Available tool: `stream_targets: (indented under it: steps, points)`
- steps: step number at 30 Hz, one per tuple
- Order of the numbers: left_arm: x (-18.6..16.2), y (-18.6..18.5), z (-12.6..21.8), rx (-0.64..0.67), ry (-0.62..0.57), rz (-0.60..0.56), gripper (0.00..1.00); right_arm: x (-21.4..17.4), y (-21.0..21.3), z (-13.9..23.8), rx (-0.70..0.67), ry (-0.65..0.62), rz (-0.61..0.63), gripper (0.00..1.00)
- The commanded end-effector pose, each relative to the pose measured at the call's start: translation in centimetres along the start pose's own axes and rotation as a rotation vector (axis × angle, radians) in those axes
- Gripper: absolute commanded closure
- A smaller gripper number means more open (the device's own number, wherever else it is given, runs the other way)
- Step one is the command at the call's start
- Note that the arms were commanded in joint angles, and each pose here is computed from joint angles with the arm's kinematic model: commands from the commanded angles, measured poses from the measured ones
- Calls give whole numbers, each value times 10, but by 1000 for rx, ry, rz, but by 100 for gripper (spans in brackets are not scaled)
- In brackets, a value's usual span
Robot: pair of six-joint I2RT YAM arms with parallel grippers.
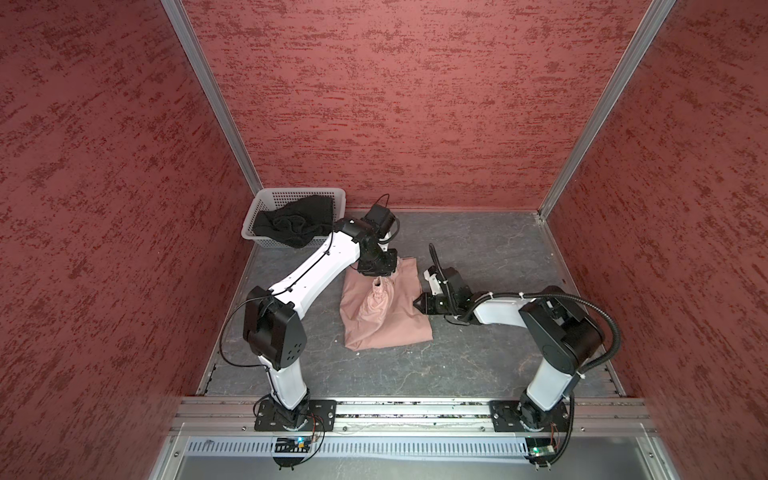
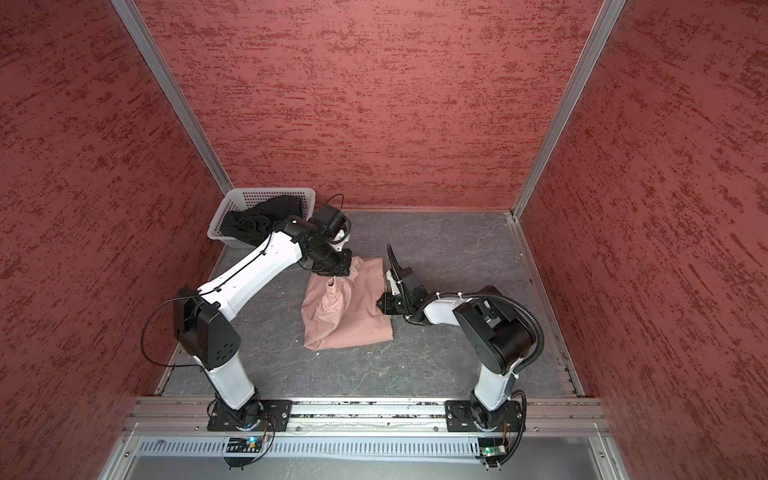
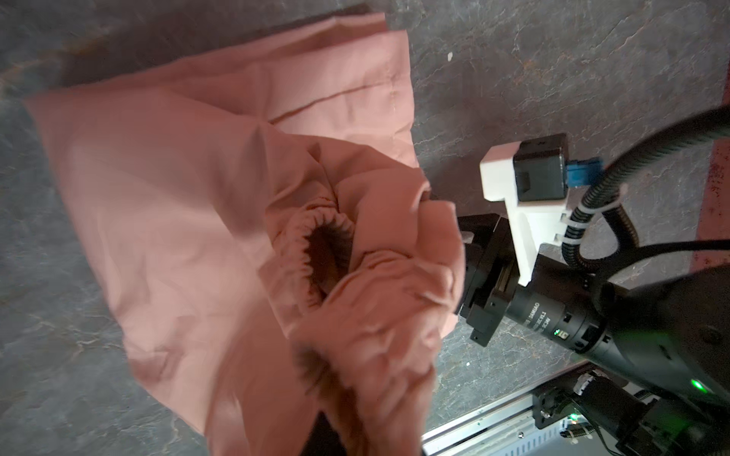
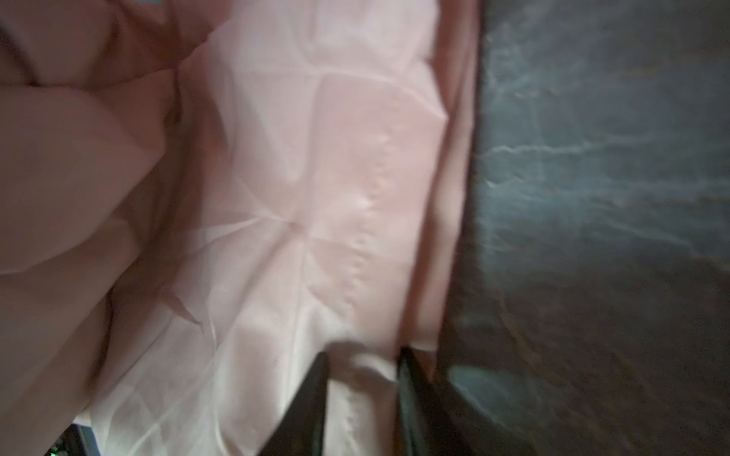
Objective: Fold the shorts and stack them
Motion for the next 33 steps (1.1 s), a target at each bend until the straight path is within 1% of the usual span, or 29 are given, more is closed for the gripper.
stream_targets:
  steps: [1,2,3,5,7,10,12,13,15,17,18,21,23,25,27,29,31,33]
  points:
    - [0,-15,-11,-30,9,-6,3,-9,-13,6,-91,31,-38,54]
    - [0,-17,-13,-30,12,-14,1,-6,-10,12,-98,18,-35,49]
    - [1,-19,-14,-27,11,-18,0,-3,-9,19,-107,3,-35,46]
    - [3,-22,-8,-29,-7,-30,1,3,-9,35,-128,-29,-39,45]
    - [7,-25,6,-40,-45,-51,1,7,-11,58,-156,-70,-46,43]
    - [14,-30,36,-49,-117,-85,1,10,-14,95,-191,-124,-45,39]
    - [15,-25,57,-32,-166,-85,1,11,-8,115,-198,-152,2,38]
    - [14,-20,63,-17,-187,-79,1,12,-3,123,-182,-164,25,38]
    - [11,-4,72,15,-234,-60,1,16,15,134,-76,-177,73,40]
    - [3,12,70,22,-283,-45,1,22,39,138,48,-189,128,49]
    - [-3,20,68,9,-312,-35,1,25,53,136,106,-186,166,55]
    - [-25,37,56,-92,-407,-18,1,24,91,115,238,-142,261,64]
    - [-42,48,45,-162,-452,18,1,18,107,92,293,-76,287,69]
    - [-56,59,33,-232,-485,54,1,9,110,65,309,-9,280,74]
    - [-70,66,16,-309,-500,77,1,1,101,45,292,39,243,78]
    - [-82,71,-4,-365,-477,110,1,-10,84,26,223,98,203,82]
    - [-89,71,-20,-387,-437,124,1,-21,65,16,127,143,158,86]
    - [-97,71,-35,-366,-393,130,1,-30,44,15,64,160,88,90]
Point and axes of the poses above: each gripper's point midway between its finger pads, its own z axis back along the fingers, its own y axis along the line the jaws close on, x = y × z, the point moved 8 cm from there along z, back along the fingers
